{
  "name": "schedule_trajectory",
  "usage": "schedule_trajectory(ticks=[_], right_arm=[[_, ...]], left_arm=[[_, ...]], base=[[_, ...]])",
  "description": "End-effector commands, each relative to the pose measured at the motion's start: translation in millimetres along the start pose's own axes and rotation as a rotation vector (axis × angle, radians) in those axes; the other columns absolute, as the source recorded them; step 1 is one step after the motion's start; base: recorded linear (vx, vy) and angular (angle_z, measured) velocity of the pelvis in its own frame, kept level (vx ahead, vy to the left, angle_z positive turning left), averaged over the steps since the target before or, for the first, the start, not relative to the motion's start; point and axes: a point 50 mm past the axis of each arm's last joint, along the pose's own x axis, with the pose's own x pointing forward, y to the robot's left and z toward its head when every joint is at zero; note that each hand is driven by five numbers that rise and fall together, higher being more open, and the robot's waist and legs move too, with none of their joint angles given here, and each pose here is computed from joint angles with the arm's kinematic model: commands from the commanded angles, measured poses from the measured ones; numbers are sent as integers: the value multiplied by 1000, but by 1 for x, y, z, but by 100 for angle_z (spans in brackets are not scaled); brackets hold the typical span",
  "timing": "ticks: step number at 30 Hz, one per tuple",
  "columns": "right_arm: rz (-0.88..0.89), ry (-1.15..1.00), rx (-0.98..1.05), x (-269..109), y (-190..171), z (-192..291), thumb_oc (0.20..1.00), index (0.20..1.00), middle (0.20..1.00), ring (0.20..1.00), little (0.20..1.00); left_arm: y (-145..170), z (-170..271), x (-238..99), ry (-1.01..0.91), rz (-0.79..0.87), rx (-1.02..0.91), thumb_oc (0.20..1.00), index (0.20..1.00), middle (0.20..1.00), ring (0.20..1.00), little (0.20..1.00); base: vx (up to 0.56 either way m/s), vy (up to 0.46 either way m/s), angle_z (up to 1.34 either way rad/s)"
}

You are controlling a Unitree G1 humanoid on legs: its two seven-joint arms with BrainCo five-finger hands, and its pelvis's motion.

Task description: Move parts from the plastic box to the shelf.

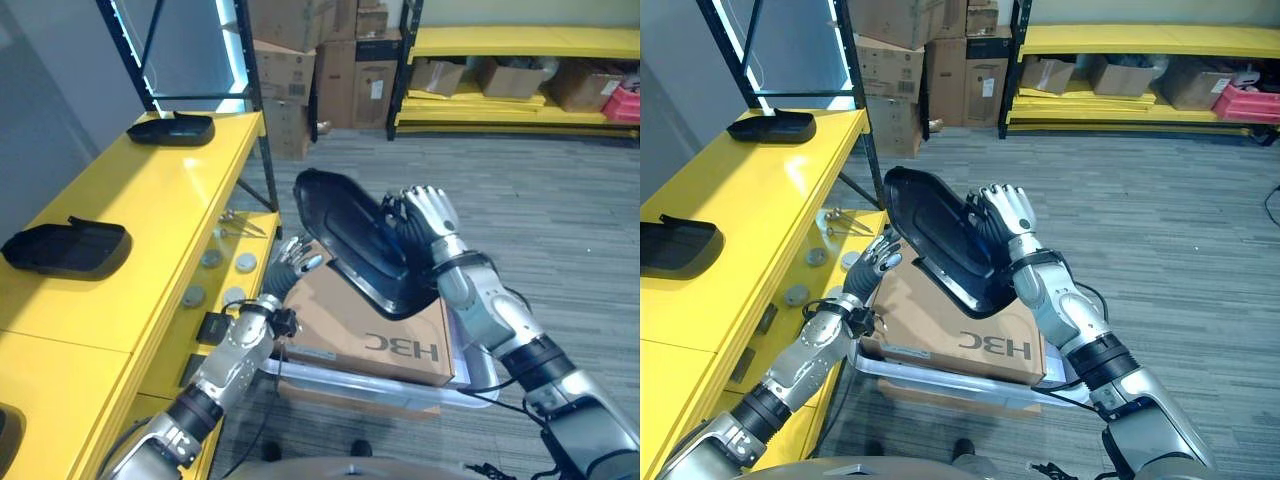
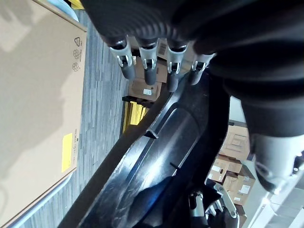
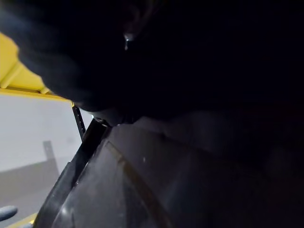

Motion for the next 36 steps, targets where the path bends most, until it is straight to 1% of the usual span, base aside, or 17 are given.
schedule_trajectory(ticks=[1, 6, 9, 21, 27, 30, 31, 32, 35, 36], right_arm=[[-166, -175, 137, 11, -27, 38, 200, 200, 200, 200, 200], [-209, -165, 105, 10, -29, 38, 200, 200, 200, 200, 200], [-233, -169, 119, 8, -26, 43, 200, 200, 200, 200, 200], [-237, -218, 148, 8, -21, 58, 200, 200, 200, 200, 200], [-273, -223, 141, 8, -27, 58, 200, 200, 200, 200, 200], [-303, -198, 119, 6, -33, 49, 200, 200, 200, 200, 200], [-314, -171, 95, 3, -36, 40, 200, 200, 200, 200, 200], [-313, -171, 95, 3, -36, 40, 200, 200, 200, 200, 200], [-322, -111, 14, -5, -44, 18, 200, 200, 200, 200, 200], [-322, -110, 13, -5, -44, 17, 200, 200, 200, 200, 200]], left_arm=[[-9, 19, 15, -86, -32, 43, 1000, 1000, 1000, 1000, 1000], [-3, 23, 15, -124, 62, 6, 1000, 1000, 1000, 1000, 1000], [-4, 23, 14, -140, 103, -16, 1000, 1000, 1000, 1000, 1000], [-7, 21, 13, -137, 113, -1, 1000, 1000, 1000, 1000, 1000], [2, 19, 12, -135, 163, 99, 1000, 1000, 1000, 1000, 1000], [10, 20, 9, -153, 192, 164, 1000, 1000, 1000, 1000, 1000], [17, 19, 6, -153, 208, 212, 1000, 1000, 1000, 1000, 1000], [17, 19, 6, -152, 207, 212, 1000, 1000, 1000, 1000, 1000], [33, 18, -2, -149, 253, 244, 1000, 1000, 1000, 1000, 1000], [33, 17, -2, -148, 252, 244, 1000, 1000, 1000, 1000, 1000]], base=[[0, -7, 5], [1, -2, 1], [0, 0, 0], [0, 0, 0], [0, 0, 0], [0, 0, 0], [0, 0, 0], [0, 0, 0], [0, 0, 0], [0, 0, 0]])
